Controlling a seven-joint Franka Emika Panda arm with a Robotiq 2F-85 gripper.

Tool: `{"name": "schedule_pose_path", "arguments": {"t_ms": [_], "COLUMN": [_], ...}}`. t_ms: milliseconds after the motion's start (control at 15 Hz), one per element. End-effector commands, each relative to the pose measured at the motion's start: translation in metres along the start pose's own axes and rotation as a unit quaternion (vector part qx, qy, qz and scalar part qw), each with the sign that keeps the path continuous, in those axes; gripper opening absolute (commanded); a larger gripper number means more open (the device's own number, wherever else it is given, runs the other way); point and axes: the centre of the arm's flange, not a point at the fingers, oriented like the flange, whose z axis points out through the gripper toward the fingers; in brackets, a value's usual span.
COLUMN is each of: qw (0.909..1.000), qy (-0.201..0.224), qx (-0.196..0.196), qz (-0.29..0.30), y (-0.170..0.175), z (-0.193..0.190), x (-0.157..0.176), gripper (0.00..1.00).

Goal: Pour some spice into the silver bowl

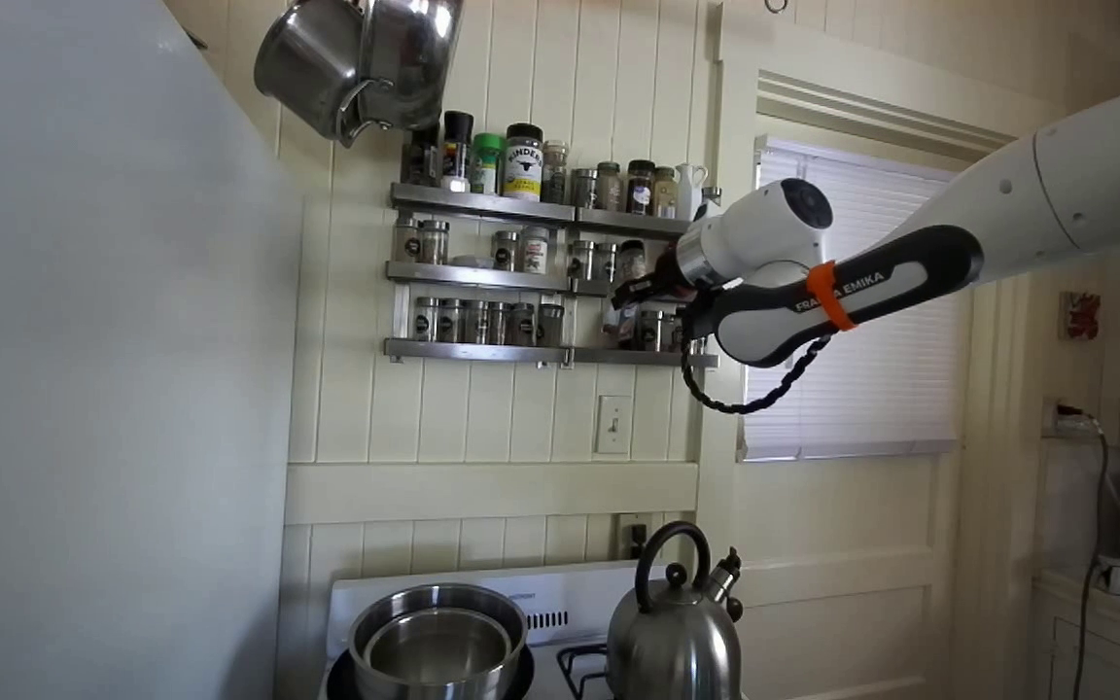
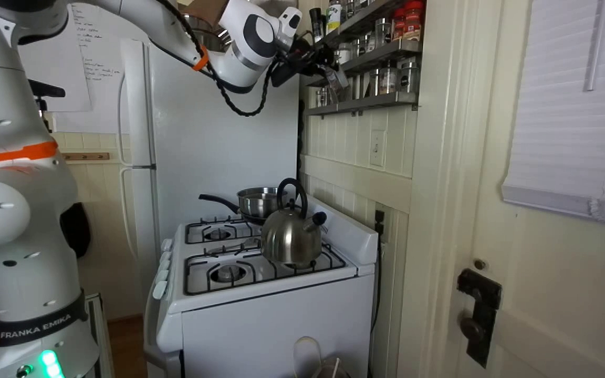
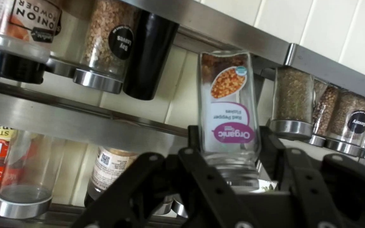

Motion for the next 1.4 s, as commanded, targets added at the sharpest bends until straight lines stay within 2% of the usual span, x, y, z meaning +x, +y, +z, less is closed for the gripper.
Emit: {"name": "schedule_pose_path", "arguments": {"t_ms": [0, 333, 1333], "qw": [0.999, 0.9987, 0.9982], "qy": [0.043, 0.042, 0.043], "qx": [-0.014, -0.025, -0.036], "qz": [0.003, 0.013, 0.022], "y": [-0.016, -0.008, -0.022], "z": [0.016, 0.018, 0.03], "x": [0.003, 0.002, -0.021], "gripper": [0.23, 0.23, 0.23]}}
